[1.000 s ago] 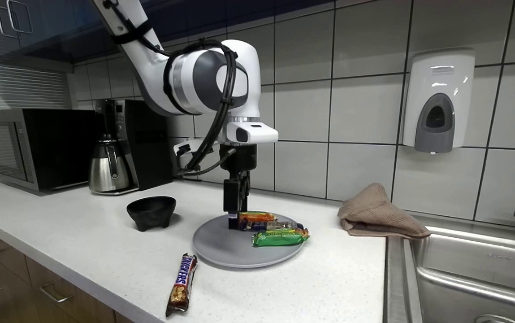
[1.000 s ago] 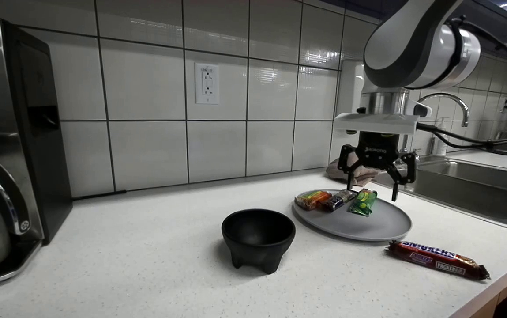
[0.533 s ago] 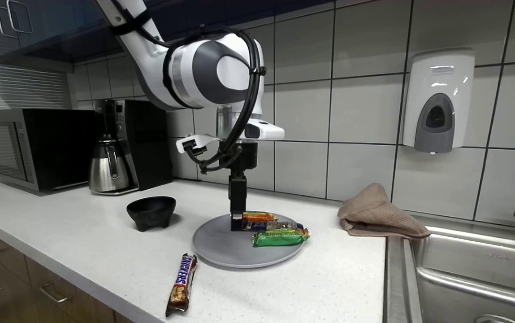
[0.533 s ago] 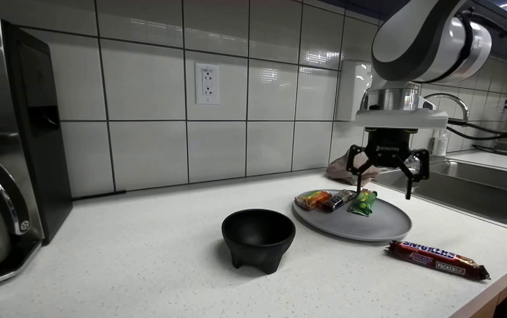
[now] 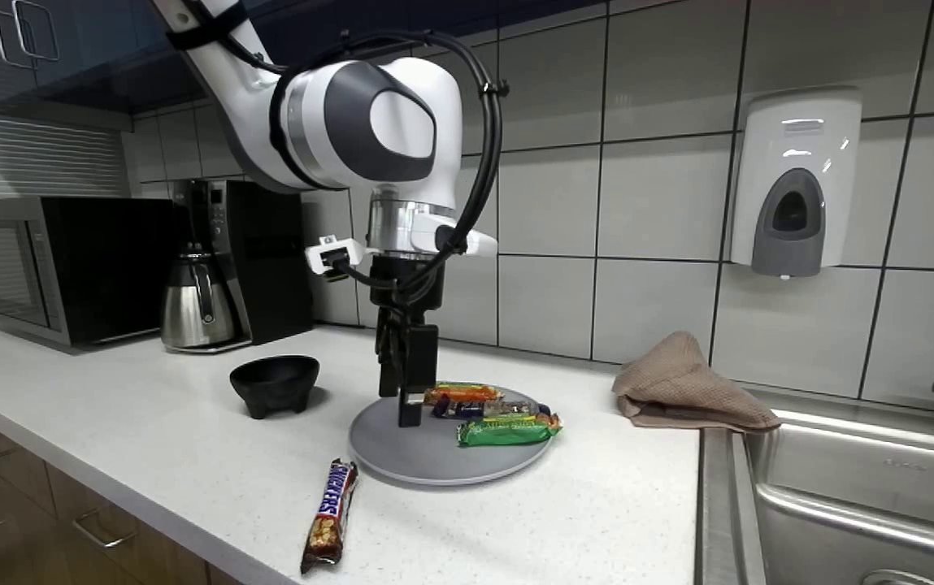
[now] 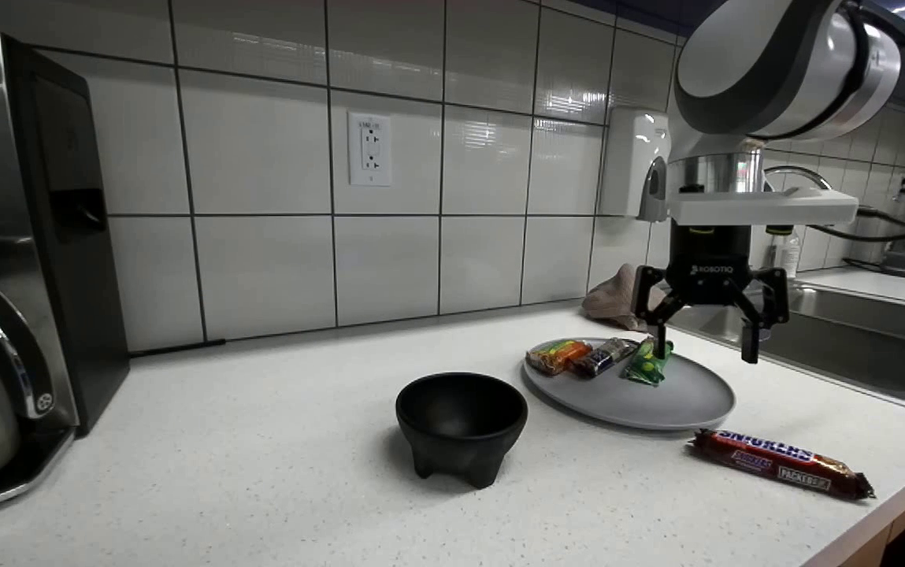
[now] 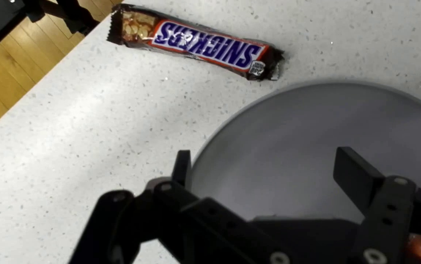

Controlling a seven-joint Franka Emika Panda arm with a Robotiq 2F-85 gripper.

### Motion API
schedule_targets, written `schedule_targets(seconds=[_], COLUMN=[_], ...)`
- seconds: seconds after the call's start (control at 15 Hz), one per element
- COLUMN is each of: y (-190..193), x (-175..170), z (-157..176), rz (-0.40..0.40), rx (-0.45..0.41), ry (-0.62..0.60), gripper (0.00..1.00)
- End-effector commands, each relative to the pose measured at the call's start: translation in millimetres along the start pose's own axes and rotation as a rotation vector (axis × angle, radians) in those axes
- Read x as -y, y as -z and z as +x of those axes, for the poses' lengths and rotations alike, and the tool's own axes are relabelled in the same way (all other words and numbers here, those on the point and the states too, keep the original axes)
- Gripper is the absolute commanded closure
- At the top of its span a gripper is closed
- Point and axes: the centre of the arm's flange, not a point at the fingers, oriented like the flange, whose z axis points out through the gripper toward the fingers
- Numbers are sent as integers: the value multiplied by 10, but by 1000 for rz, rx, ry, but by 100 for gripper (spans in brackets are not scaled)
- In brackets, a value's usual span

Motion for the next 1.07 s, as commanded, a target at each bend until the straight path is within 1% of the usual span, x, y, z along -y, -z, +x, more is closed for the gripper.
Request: schedule_targets(seconds=[0.0, 0.53, 1.0], y=[74, -7, -89], x=[-106, -100, -116], z=[-127, -279, -524], rz=[-5, -34, -56], rx=[14, 39, 32], ry=[121, 376, 525], gripper=[0, 0, 0])
